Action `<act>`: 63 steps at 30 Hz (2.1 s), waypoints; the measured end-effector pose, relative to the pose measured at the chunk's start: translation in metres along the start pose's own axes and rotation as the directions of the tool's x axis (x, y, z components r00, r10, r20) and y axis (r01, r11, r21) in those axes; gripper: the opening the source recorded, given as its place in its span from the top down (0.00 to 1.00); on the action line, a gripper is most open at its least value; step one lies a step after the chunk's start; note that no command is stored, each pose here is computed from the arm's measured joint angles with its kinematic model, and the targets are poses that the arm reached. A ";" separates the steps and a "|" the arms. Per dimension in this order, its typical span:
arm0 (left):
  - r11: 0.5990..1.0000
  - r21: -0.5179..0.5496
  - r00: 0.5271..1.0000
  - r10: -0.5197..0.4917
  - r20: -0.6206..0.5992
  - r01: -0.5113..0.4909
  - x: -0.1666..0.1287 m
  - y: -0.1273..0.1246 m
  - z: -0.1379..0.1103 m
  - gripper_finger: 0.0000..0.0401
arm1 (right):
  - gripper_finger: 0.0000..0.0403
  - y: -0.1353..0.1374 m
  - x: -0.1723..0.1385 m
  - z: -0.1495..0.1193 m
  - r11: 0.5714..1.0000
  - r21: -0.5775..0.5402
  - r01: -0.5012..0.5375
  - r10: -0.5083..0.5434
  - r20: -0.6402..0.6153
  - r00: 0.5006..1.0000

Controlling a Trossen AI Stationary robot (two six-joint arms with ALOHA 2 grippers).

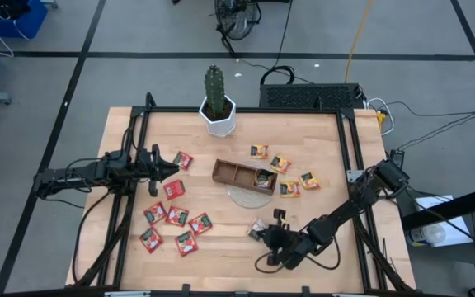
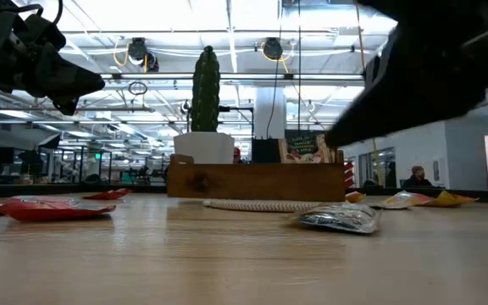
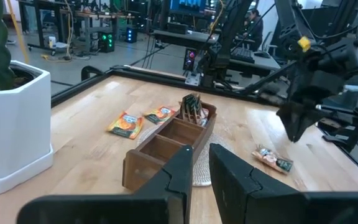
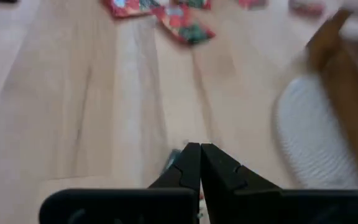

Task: Pick & Place Tea
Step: Put the brown tea bag into the right section of the wooden organizer

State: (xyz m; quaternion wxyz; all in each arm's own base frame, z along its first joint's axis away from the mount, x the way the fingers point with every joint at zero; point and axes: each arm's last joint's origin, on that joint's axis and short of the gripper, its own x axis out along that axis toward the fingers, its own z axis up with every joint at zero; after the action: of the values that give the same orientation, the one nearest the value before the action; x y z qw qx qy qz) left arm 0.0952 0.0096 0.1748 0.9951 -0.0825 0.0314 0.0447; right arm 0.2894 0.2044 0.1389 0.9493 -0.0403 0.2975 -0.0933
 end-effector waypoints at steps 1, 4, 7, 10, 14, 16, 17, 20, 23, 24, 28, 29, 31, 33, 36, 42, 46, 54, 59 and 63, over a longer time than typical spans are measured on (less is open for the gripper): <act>1.000 0.000 1.000 0.000 0.000 0.000 0.000 0.000 0.000 0.86 | 1.00 0.000 0.000 0.000 0.999 -0.040 0.024 -0.023 0.013 1.000; 1.000 0.000 1.000 0.000 0.000 0.000 0.000 0.000 0.000 0.86 | 1.00 -0.009 0.006 0.002 0.993 -0.101 0.065 -0.065 -0.003 0.998; 1.000 0.000 1.000 0.000 0.000 0.000 0.000 0.000 0.000 0.86 | 1.00 -0.026 0.021 0.009 0.992 -0.098 0.080 -0.083 -0.024 0.996; 1.000 0.000 1.000 0.000 0.000 0.000 0.000 0.000 0.000 0.86 | 1.00 -0.040 0.033 0.014 0.992 -0.113 0.047 -0.053 -0.056 0.997; 1.000 0.000 1.000 0.000 0.000 0.000 0.000 0.000 0.000 0.86 | 1.00 -0.058 0.045 0.014 0.992 -0.088 -0.088 0.071 -0.180 0.981; 1.000 0.000 1.000 0.000 0.000 0.000 0.000 0.000 0.000 0.86 | 1.00 -0.064 0.048 0.010 0.992 -0.074 -0.099 0.079 -0.236 0.968; 1.000 0.000 1.000 0.000 0.000 0.000 0.000 0.000 0.000 0.86 | 1.00 -0.067 0.048 0.009 0.993 -0.074 -0.093 0.071 -0.256 0.964; 1.000 0.000 1.000 0.000 0.000 0.000 0.000 0.000 0.000 0.86 | 1.00 -0.071 0.048 0.004 0.992 -0.093 -0.080 0.048 -0.308 0.950; 1.000 0.000 1.000 0.000 0.000 0.000 0.000 0.000 0.000 0.86 | 1.00 -0.073 0.048 0.000 0.992 -0.056 -0.110 0.082 -0.364 0.928; 1.000 0.000 1.000 0.000 0.000 0.000 0.000 0.000 0.000 0.86 | 1.00 -0.072 0.047 0.000 0.992 -0.034 -0.122 0.100 -0.377 0.921; 1.000 0.000 1.000 0.000 0.000 0.000 0.000 0.000 0.000 0.86 | 1.00 -0.069 0.045 -0.001 0.981 0.071 -0.179 0.193 -0.413 0.890; 1.000 0.000 1.000 0.000 0.000 0.000 0.000 0.000 0.000 0.86 | 1.00 -0.067 0.043 -0.001 0.976 0.097 -0.196 0.219 -0.420 0.881; 1.000 0.000 1.000 0.000 0.000 0.000 0.000 0.000 0.000 0.86 | 1.00 -0.063 0.040 -0.001 0.967 0.133 -0.217 0.253 -0.427 0.868; 1.000 0.000 1.000 0.000 0.000 0.000 0.000 0.000 0.000 0.86 | 1.00 -0.060 0.034 0.000 0.961 0.150 -0.231 0.274 -0.433 0.859; 1.000 0.000 1.000 0.000 0.000 0.000 0.000 0.000 0.000 0.86 | 1.00 -0.057 0.026 0.004 0.958 0.157 -0.242 0.286 -0.417 0.863; 1.000 0.000 1.000 0.001 0.000 -0.001 0.000 0.000 0.000 0.86 | 1.00 -0.048 0.023 0.017 0.958 0.175 -0.228 0.269 -0.257 0.928; 1.000 0.000 1.000 0.000 -0.001 0.000 0.000 0.000 0.000 0.86 | 0.91 -0.046 0.027 0.031 0.936 0.145 -0.322 0.340 -0.129 0.931; 1.000 0.000 1.000 0.000 0.000 0.000 0.000 0.000 0.000 0.86 | 0.49 -0.041 0.025 0.057 0.944 0.045 -0.327 0.329 -0.039 0.944; 1.000 0.000 1.000 0.000 0.000 0.000 0.000 0.000 0.000 0.86 | 0.41 -0.045 0.043 0.069 0.949 0.119 -0.291 0.303 -0.099 0.948; 1.000 0.000 1.000 0.000 0.000 0.000 0.000 0.000 0.000 0.86 | 0.47 -0.055 0.059 0.065 0.931 0.195 -0.310 0.340 -0.145 0.929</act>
State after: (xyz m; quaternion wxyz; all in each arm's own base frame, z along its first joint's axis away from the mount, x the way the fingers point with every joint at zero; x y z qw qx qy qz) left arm 0.0952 0.0096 0.1748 0.9951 -0.0826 0.0314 0.0447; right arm 0.3656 0.1399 0.1664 0.9214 0.0985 0.3739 0.0377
